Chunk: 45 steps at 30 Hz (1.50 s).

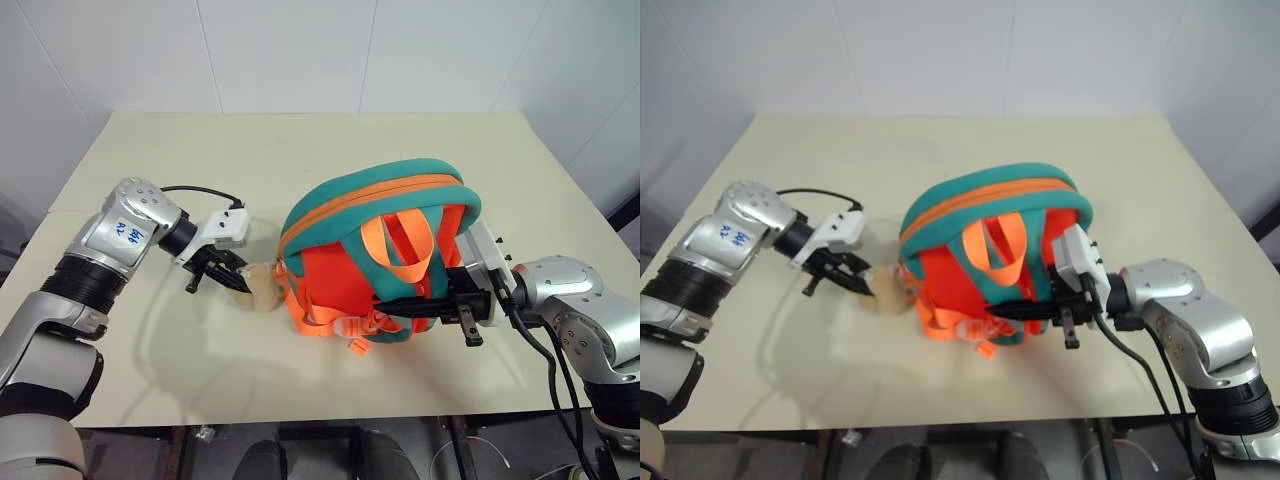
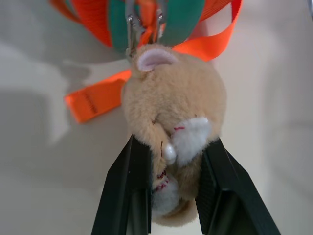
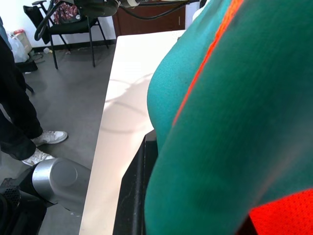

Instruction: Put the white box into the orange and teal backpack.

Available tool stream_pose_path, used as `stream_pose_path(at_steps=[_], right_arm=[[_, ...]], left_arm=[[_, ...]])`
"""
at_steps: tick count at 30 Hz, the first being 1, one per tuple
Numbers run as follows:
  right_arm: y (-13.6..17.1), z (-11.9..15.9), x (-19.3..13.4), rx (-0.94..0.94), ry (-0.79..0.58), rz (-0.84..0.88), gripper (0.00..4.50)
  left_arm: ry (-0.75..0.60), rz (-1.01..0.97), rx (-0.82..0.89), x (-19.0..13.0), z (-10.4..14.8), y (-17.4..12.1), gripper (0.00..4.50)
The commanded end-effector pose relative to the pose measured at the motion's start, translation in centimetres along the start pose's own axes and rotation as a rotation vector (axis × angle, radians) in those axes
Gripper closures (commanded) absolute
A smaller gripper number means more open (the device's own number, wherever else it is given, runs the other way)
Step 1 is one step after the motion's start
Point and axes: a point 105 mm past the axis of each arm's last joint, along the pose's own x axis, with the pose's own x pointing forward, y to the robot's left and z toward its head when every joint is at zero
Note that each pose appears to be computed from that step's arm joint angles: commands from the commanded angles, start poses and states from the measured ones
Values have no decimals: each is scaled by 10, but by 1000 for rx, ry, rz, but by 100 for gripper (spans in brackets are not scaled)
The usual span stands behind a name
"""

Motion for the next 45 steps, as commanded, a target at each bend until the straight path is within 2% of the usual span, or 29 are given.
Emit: stream_pose_path(at_steps=[1, 7, 11, 13, 17, 18, 19, 25, 31, 38, 42, 45], right_arm=[[0, 8, 0, -41, -10, 8, 398], [-2, 8, 2, -45, -9, 10, 398], [-5, 8, 2, -36, -2, -15, 398], [-5, 8, 1, -26, 1, -19, 398], [-5, 9, -2, -4, 11, -29, 269], [-5, 9, -2, -4, 11, -30, 223], [-5, 10, -3, -3, 12, -32, 205], [-1, 13, -14, 18, 38, -69, 7], [-5, 9, -47, 28, 126, -186, 3], [-11, 10, -81, 28, 199, -267, 3], [-16, 11, -143, 45, 298, -462, 3], [-13, 21, -170, 23, 280, -535, 3]], left_arm=[[80, -117, 7, 4, -7, -8, 369], [127, -86, 4, 16, -12, 4, 369], [-99, -17, -21, 2, 17, 8, 369], [-140, -5, -5, -4, 21, 5, 369], [-258, 77, -38, -20, 38, 3, 247], [-264, 86, -40, -22, 39, 2, 206], [-281, 99, -43, -26, 42, -1, 187], [-337, 261, -110, -72, 33, -9, 4], [-309, 400, -204, -109, -2, -15, 1], [-349, 473, -240, -128, -20, -21, 1], [-403, 534, -194, -135, -36, -33, 1], [-501, 578, -123, -141, -35, -36, 1]])
